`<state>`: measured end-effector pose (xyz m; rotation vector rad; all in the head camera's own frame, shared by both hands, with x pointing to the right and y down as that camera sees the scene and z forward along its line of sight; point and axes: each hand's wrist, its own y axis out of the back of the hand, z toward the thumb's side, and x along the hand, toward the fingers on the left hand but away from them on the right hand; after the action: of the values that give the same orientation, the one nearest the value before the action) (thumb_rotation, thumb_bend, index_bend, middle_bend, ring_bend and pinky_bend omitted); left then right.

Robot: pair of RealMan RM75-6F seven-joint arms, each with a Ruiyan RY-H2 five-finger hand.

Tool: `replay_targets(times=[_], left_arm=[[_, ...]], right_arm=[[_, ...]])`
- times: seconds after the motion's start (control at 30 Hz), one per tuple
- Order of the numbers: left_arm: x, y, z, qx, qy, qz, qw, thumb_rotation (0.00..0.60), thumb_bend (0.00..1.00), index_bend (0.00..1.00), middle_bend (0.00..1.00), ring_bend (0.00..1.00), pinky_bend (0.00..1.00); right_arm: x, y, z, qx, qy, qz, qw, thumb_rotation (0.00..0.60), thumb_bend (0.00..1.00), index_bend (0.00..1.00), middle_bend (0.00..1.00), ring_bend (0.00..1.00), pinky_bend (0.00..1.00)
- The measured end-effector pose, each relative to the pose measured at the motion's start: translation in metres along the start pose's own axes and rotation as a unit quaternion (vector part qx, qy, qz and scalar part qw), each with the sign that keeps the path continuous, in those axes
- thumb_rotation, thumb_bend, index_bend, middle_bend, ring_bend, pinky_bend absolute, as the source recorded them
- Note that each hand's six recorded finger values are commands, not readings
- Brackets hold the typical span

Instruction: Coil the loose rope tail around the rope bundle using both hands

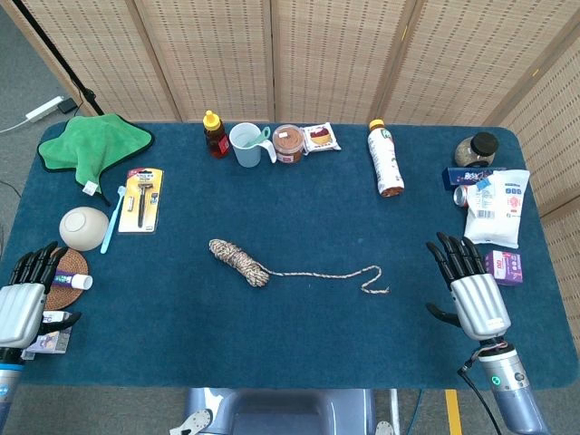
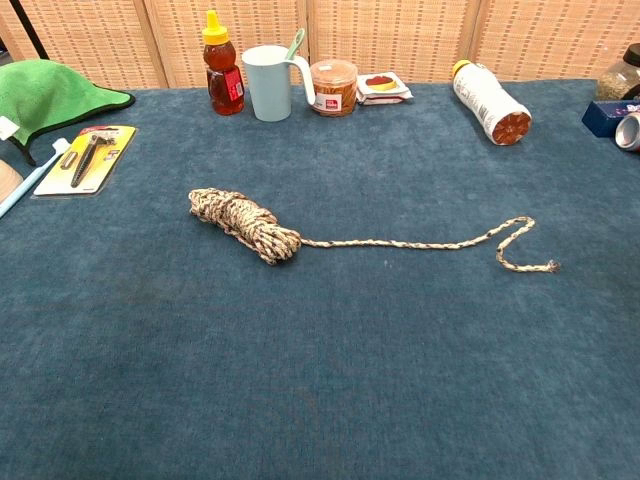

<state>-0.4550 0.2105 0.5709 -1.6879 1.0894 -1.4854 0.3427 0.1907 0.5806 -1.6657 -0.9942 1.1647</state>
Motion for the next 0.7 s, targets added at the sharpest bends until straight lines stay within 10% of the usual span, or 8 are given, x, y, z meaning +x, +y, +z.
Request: replay_targets(times=[0.7], left_arm=[[-0.006,-0.002,0.014,0.011,-0.026,-0.001,0.9996,0.6,0.11,0.0,0.0,0.0,0.0]], right_arm=[[-0.044,-0.035,0.056,-0.089,0.069,0.085,0.9901,0.6,0.0,0.07,0.0,0.0,0.0]])
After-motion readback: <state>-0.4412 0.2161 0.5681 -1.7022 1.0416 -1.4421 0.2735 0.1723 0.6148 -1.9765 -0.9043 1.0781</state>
